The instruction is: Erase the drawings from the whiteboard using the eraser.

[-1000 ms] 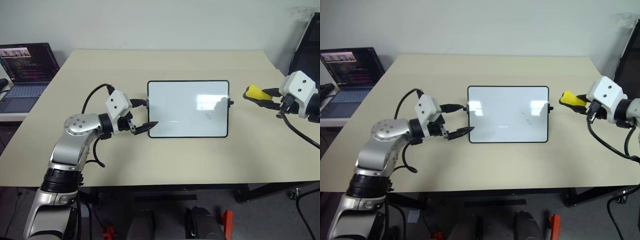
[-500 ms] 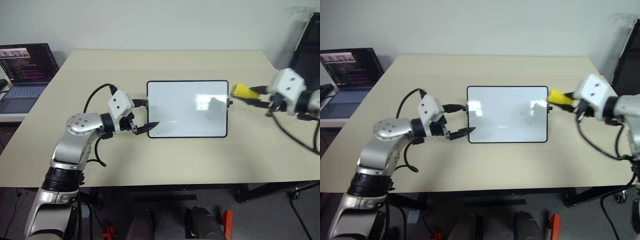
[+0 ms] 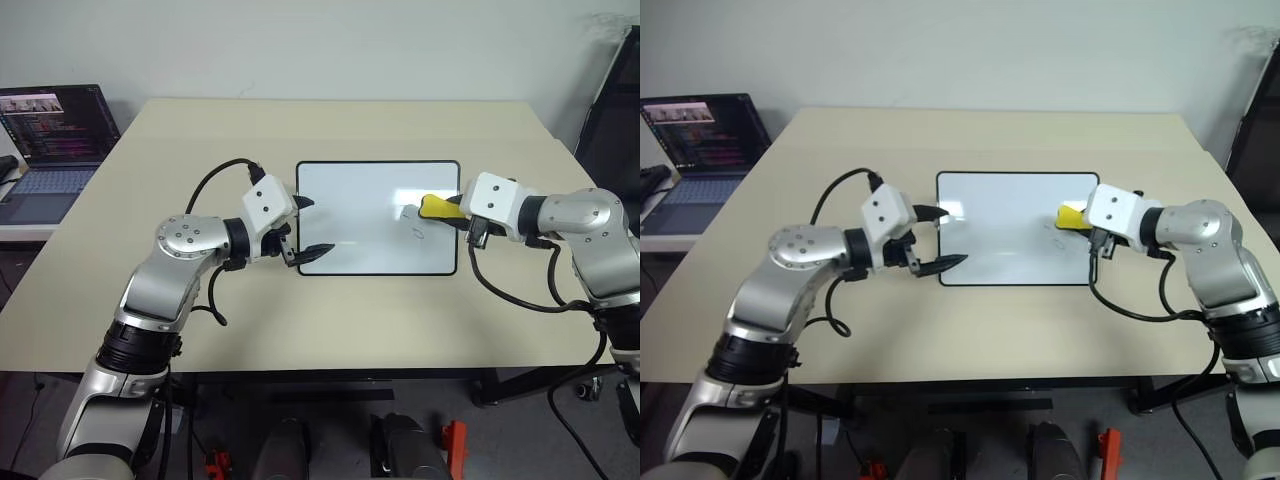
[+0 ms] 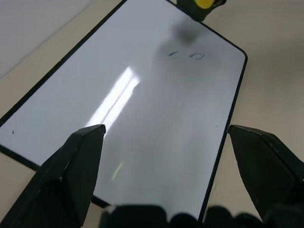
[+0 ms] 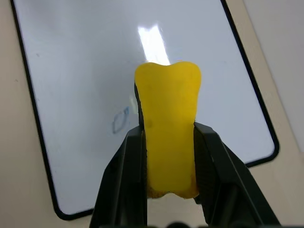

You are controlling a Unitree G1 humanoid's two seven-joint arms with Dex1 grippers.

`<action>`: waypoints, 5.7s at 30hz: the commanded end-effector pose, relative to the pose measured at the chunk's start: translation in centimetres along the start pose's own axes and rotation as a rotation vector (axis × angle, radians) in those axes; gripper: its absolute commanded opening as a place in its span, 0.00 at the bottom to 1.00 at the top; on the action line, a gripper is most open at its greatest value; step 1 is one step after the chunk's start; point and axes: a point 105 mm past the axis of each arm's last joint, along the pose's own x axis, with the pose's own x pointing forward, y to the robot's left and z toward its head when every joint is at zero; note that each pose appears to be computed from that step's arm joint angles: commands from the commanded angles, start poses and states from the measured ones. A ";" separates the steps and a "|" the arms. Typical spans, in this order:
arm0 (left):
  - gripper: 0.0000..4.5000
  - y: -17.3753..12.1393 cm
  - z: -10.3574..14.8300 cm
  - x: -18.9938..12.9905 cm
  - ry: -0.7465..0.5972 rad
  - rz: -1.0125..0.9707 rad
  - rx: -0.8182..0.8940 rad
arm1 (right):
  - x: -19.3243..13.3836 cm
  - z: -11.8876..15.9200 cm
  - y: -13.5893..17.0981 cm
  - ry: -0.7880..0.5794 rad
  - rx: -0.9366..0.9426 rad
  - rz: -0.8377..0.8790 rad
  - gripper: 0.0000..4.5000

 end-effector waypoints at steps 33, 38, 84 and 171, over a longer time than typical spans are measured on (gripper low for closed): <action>1.00 -0.1 0.1 0.0 0.008 0.012 0.025 | 5.5 -5.9 7.3 0.309 -0.139 0.331 0.22; 1.00 0.1 0.3 0.2 0.004 0.013 0.031 | 4.6 -6.5 8.3 0.327 -0.127 0.360 0.22; 1.00 -10.3 5.1 13.8 -0.207 -0.311 -0.009 | -8.7 -17.5 1.7 0.462 1.022 -0.392 0.21; 1.00 7.2 -12.7 -1.6 -0.136 1.132 -0.398 | 4.0 -10.8 4.8 -0.181 1.054 -0.875 1.00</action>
